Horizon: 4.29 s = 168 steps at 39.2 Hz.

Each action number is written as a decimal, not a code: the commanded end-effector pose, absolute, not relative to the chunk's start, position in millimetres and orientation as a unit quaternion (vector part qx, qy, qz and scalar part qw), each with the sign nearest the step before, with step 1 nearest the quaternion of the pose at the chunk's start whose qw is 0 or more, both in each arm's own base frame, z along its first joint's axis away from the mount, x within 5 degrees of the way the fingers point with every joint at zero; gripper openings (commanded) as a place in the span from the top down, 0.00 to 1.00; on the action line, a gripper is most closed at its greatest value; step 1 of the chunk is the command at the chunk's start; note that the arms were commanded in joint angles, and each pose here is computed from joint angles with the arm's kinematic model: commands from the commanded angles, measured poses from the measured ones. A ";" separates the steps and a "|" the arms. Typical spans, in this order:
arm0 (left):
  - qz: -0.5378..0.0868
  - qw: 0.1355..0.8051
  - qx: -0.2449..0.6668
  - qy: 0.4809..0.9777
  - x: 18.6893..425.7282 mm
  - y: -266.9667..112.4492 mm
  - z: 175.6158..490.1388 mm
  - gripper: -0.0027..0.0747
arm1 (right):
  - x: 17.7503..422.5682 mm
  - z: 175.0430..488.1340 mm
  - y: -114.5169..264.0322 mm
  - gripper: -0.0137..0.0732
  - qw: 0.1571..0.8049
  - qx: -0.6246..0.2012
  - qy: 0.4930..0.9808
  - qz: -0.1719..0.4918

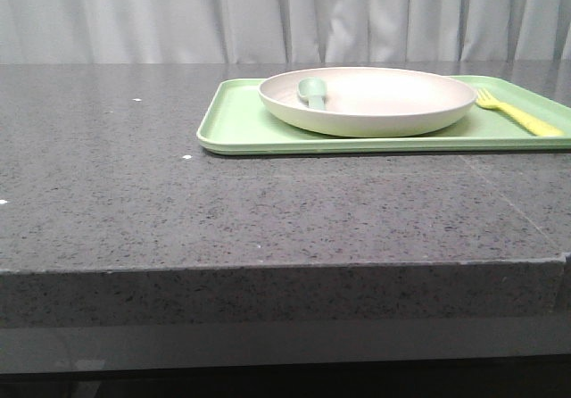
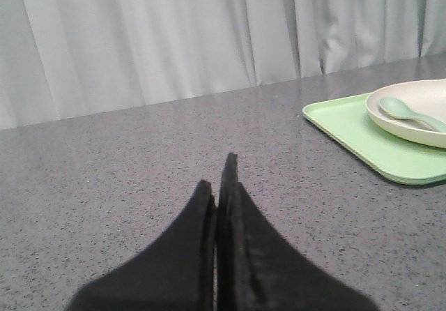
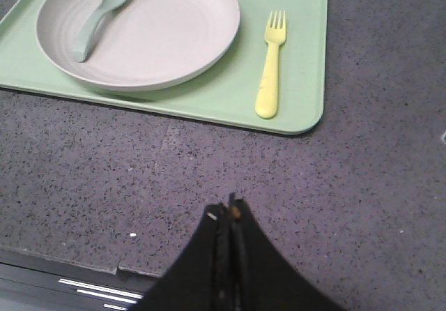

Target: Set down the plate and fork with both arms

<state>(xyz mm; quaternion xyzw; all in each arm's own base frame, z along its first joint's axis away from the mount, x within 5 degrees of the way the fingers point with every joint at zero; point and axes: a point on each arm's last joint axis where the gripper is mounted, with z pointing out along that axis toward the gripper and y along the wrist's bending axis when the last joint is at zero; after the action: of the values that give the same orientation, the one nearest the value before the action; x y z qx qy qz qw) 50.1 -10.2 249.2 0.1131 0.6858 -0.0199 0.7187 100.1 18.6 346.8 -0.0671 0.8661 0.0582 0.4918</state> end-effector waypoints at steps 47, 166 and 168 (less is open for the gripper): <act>-0.026 0.770 0.020 0.638 52.9 -3.4 219.1 0.99 | 101.8 360.6 18.2 0.92 0.532 -0.067 0.842 0.057; -0.005 0.765 0.002 0.644 53.4 -0.5 217.8 0.99 | 52.8 219.2 -1.4 0.92 0.784 0.012 0.621 -0.002; -0.005 0.765 0.002 0.644 53.4 -0.5 217.8 0.99 | 52.8 219.2 -1.4 0.92 0.784 0.012 0.621 -0.002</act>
<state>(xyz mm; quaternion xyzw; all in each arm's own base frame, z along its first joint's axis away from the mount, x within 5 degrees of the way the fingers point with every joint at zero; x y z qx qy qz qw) 55.9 -0.7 211.2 0.0086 0.6772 0.0003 0.7357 56.1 -0.9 208.7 0.0150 0.6644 0.0059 0.7472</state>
